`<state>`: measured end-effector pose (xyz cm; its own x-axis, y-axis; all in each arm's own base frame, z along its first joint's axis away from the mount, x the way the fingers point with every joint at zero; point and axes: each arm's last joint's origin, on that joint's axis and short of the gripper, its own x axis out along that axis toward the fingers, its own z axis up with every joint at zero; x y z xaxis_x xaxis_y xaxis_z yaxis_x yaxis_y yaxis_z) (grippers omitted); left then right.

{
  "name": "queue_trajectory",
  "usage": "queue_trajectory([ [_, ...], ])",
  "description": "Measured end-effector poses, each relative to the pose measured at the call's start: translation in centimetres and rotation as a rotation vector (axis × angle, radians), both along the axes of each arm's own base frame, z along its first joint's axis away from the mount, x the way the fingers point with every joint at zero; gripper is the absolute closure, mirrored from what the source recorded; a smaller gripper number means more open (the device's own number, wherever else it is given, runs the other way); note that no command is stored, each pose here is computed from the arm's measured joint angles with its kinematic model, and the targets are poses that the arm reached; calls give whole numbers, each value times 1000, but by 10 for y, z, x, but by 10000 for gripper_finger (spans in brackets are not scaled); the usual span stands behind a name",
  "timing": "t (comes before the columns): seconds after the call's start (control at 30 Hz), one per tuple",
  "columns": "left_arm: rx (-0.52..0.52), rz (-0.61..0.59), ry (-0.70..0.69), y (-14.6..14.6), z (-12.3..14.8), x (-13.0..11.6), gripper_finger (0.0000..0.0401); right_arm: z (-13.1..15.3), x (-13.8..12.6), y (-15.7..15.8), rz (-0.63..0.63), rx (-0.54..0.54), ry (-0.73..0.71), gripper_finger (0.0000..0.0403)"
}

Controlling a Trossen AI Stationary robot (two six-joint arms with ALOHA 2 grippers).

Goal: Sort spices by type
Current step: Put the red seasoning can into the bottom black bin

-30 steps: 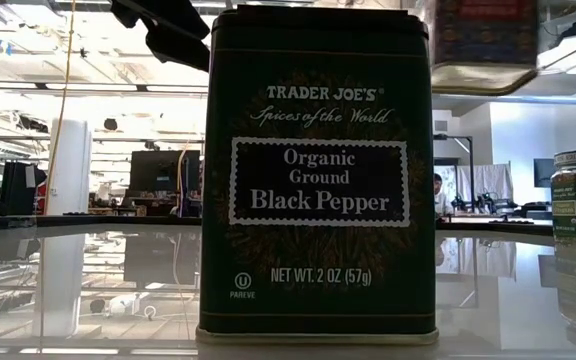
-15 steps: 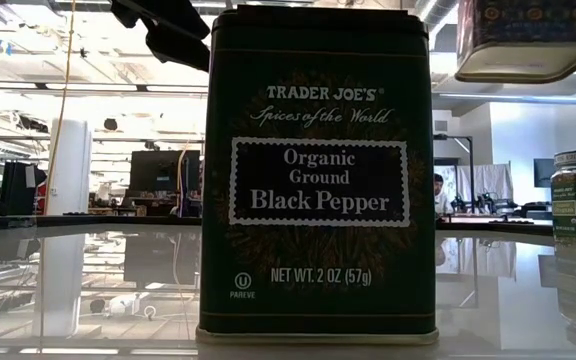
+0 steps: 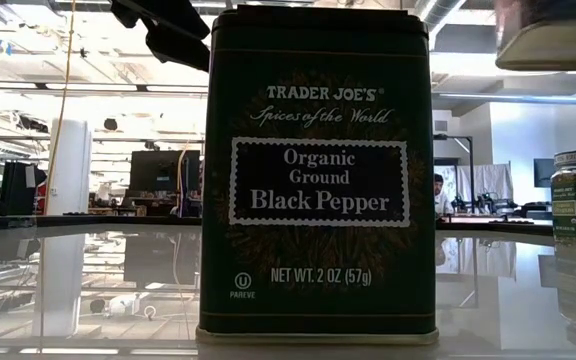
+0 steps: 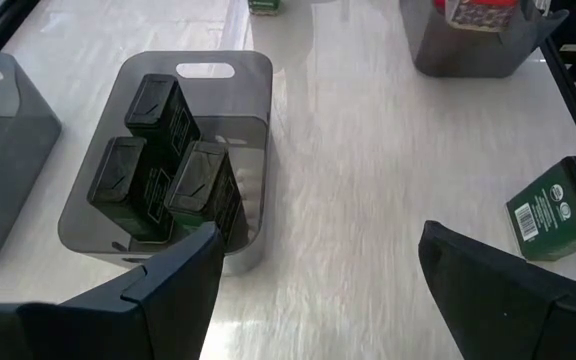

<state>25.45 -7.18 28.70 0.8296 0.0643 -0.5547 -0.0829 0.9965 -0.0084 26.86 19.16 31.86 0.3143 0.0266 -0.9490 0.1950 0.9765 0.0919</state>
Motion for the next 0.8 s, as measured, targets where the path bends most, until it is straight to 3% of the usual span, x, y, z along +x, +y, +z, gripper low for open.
queue_trajectory([
  [0.33,0,0,1,0,0,0,79,-2,-25,21,-19,-7,56,158],
  [0.8,0,0,1,0,0,0,79,4,-89,62,-11,10,99,158],
])
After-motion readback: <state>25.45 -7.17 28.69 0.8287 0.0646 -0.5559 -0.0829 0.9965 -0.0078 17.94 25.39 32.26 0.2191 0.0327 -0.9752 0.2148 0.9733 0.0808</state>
